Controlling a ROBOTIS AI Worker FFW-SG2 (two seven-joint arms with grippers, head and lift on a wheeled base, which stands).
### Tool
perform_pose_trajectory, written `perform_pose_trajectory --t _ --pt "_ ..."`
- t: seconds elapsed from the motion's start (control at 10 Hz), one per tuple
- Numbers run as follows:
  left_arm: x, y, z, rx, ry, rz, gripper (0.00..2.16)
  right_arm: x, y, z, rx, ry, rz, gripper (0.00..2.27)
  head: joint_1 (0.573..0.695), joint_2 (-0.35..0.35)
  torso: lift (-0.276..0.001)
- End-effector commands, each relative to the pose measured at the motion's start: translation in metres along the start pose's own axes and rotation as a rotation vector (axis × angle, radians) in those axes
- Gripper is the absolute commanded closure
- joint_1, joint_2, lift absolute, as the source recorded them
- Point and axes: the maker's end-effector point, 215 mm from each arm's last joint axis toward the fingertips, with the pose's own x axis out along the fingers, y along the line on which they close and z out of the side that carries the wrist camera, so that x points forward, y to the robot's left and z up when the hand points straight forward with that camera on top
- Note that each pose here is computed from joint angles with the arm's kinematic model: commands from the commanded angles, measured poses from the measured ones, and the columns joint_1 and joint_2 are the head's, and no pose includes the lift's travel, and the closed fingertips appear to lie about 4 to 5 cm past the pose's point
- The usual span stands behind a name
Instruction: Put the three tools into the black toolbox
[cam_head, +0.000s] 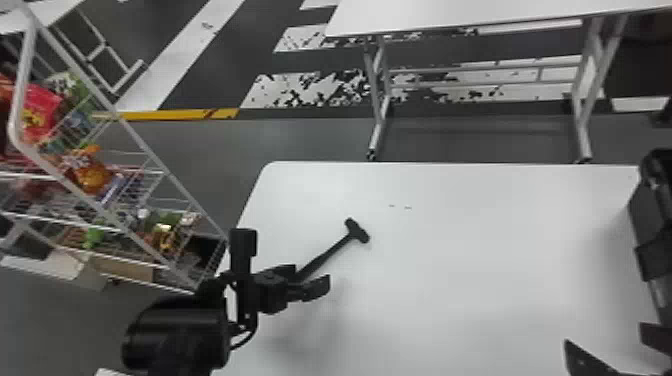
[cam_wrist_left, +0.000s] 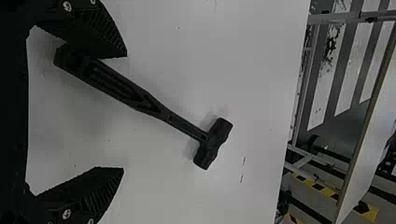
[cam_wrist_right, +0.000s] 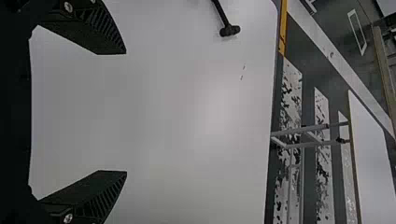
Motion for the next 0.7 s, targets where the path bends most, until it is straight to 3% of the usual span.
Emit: perform_pose_trajectory --t 0.0,0.3,0.6 --pt "0.003 -0.013 -0.009 -0.009 0.005 -0.016 0.12 0.001 0.002 0.002 -0.003 -0.006 0.004 0.08 0.695 0.307 -0.051" --pt "0.005 -0.028 -0.014 -0.003 0.006 -0.026 0.12 0.002 0.003 0.005 -0.003 -0.014 0.007 0.08 0.695 0.282 -0.051" --pt "-0.046 -0.029 0.018 -0.059 0.017 0.02 0.12 0.007 0.0 0.005 0.004 -0.019 0.009 0.08 0.695 0.283 -0.051"
